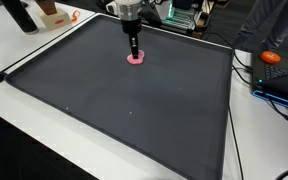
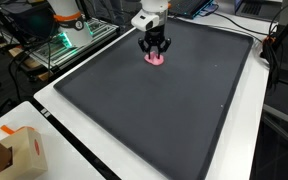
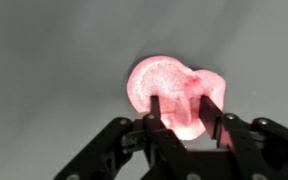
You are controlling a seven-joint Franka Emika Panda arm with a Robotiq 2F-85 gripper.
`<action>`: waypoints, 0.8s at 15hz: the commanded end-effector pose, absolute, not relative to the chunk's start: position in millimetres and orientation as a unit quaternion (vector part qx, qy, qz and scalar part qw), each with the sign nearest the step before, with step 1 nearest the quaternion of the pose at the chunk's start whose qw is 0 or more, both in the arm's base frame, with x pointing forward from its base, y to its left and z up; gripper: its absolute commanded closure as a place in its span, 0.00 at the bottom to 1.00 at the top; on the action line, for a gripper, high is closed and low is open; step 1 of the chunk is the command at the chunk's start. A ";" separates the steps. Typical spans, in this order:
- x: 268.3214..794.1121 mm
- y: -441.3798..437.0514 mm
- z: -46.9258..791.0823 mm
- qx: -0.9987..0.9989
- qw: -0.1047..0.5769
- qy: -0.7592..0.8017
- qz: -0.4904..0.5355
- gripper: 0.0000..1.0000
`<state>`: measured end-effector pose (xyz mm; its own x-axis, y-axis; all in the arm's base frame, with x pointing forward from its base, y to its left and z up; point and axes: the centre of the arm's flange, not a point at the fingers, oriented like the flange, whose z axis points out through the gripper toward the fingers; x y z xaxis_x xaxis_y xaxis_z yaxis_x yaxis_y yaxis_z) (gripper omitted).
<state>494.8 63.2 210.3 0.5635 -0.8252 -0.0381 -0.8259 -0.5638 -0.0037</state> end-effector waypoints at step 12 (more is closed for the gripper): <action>535.6 21.1 237.5 -0.873 0.029 0.474 0.109 0.01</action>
<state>521.4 41.2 239.0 0.5531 -0.8207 -0.1430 -0.8264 -0.5622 0.0302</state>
